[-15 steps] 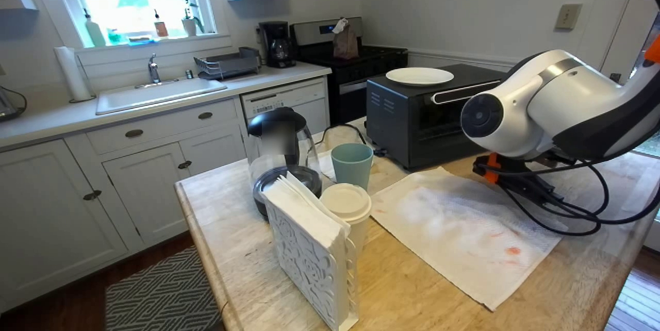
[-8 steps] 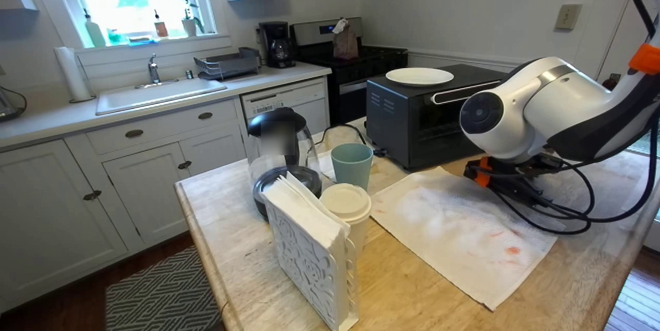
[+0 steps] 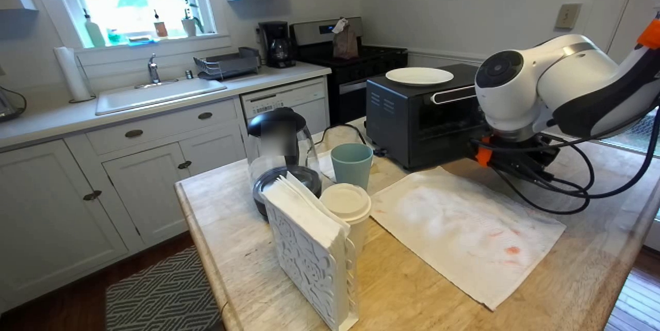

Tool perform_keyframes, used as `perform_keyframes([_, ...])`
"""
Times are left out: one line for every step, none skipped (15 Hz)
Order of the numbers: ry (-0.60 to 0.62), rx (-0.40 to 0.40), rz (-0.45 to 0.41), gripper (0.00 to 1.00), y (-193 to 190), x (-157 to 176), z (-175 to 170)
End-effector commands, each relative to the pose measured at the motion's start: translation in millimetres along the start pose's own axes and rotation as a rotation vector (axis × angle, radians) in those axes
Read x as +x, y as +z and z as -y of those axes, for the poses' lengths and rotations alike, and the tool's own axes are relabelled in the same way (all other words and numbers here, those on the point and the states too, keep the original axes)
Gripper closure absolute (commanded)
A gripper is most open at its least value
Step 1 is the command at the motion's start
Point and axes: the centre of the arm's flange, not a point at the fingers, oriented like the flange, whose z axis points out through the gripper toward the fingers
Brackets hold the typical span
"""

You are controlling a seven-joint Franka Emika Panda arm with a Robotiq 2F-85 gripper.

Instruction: Pick up the spice bottle and make it stand upright on the table

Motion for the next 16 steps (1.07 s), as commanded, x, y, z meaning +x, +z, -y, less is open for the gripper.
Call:
perform_keyframes([-0.067, -0.063, 0.151, 0.78, 12.2, -14.8, -3.1])
perform_keyframes([-0.084, -0.077, 0.171, 0.78, 11.0, -13.4, -2.8])
perform_keyframes([-0.101, -0.092, 0.191, 0.78, 9.5, -11.6, -2.9])
perform_keyframes([-0.118, -0.108, 0.212, 0.78, 8.4, -11.2, -2.6])
perform_keyframes([-0.136, -0.122, 0.234, 0.78, 6.6, -9.8, -3.0])
perform_keyframes([-0.158, -0.132, 0.258, 0.78, 4.4, -9.1, -3.8])
perform_keyframes([-0.178, -0.146, 0.283, 0.78, 3.4, -8.6, -3.6])
perform_keyframes([-0.196, -0.159, 0.309, 0.78, 3.7, -8.2, -3.5])
perform_keyframes([-0.214, -0.168, 0.34, 0.78, 3.6, -8.1, -2.9])
perform_keyframes([-0.238, -0.164, 0.373, 0.78, 2.1, -9.4, -3.9])
perform_keyframes([-0.256, -0.176, 0.404, 0.78, 2.0, -9.9, -3.9])
perform_keyframes([-0.273, -0.179, 0.436, 0.28, 1.1, -8.0, -3.7])
perform_keyframes([-0.281, -0.187, 0.474, 0.27, 1.6, -7.4, -3.8])
perform_keyframes([-0.286, -0.194, 0.51, 0.2, 5.0, -11.0, -7.1])
perform_keyframes([-0.282, -0.193, 0.528, 0.14, 10.3, -12.1, -10.6])
perform_keyframes([-0.277, -0.193, 0.541, 0.08, 15.0, -12.7, -12.7])
